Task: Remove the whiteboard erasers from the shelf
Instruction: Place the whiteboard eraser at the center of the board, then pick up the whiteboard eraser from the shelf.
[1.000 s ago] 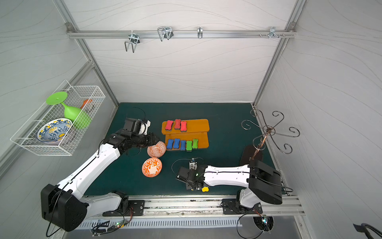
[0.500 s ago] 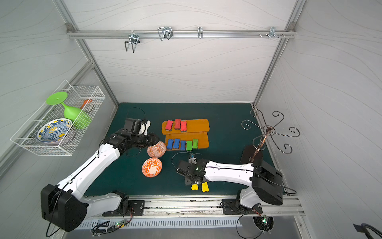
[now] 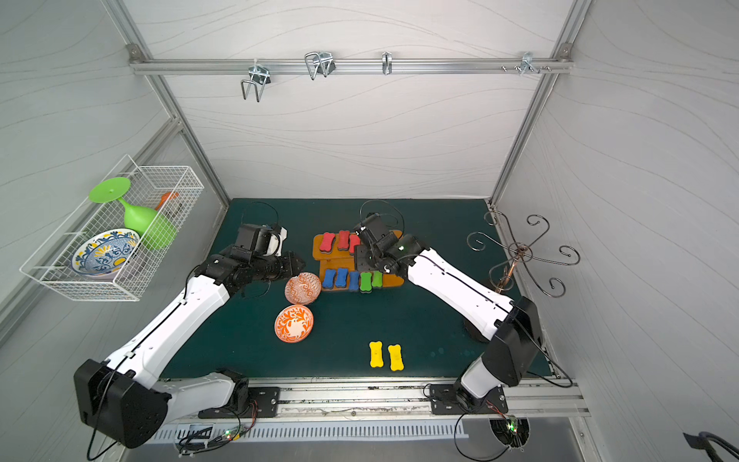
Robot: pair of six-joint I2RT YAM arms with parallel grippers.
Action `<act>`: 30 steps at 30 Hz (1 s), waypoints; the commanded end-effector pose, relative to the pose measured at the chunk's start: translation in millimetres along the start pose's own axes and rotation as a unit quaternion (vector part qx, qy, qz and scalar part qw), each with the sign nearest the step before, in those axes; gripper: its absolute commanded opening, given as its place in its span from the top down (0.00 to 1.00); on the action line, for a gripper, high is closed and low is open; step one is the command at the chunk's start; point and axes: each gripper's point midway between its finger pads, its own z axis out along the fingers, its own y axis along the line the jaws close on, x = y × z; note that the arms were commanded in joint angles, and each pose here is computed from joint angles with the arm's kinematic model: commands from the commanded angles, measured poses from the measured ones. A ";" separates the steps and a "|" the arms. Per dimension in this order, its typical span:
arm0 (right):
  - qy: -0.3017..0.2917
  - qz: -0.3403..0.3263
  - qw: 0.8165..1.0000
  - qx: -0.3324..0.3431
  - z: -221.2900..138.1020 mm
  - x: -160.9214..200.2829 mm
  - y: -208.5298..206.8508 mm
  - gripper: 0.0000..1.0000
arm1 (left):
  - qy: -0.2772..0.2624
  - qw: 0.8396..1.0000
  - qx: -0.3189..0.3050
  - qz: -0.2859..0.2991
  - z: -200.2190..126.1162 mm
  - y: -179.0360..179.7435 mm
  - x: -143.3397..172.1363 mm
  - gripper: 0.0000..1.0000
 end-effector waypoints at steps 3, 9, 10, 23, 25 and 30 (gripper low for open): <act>0.004 -0.046 0.999 -0.010 26.2 -27.6 5.9 0.40 | -0.014 0.999 -0.009 0.039 1.1 -15.3 -15.2 0.54; 0.016 -0.050 0.998 -0.018 52.7 -35.7 9.7 0.36 | -0.020 0.998 -0.034 0.046 -0.8 -4.8 -13.6 0.54; 0.017 -0.050 0.998 -0.017 56.4 -37.0 8.8 0.34 | -0.021 0.998 -0.036 0.047 -0.8 -4.0 -13.1 0.54; 0.029 -0.047 0.998 -0.004 77.7 -36.9 -9.1 0.36 | -0.018 0.998 -0.044 0.049 2.7 0.8 -9.8 0.54; 0.033 -0.047 0.998 -0.003 80.8 -34.5 -10.3 0.37 | -0.017 0.998 -0.043 0.048 3.0 0.8 -9.8 0.54; 0.043 -0.045 0.998 0.003 88.6 -29.5 -16.0 0.38 | -0.015 0.998 -0.044 0.048 4.7 1.4 -8.7 0.54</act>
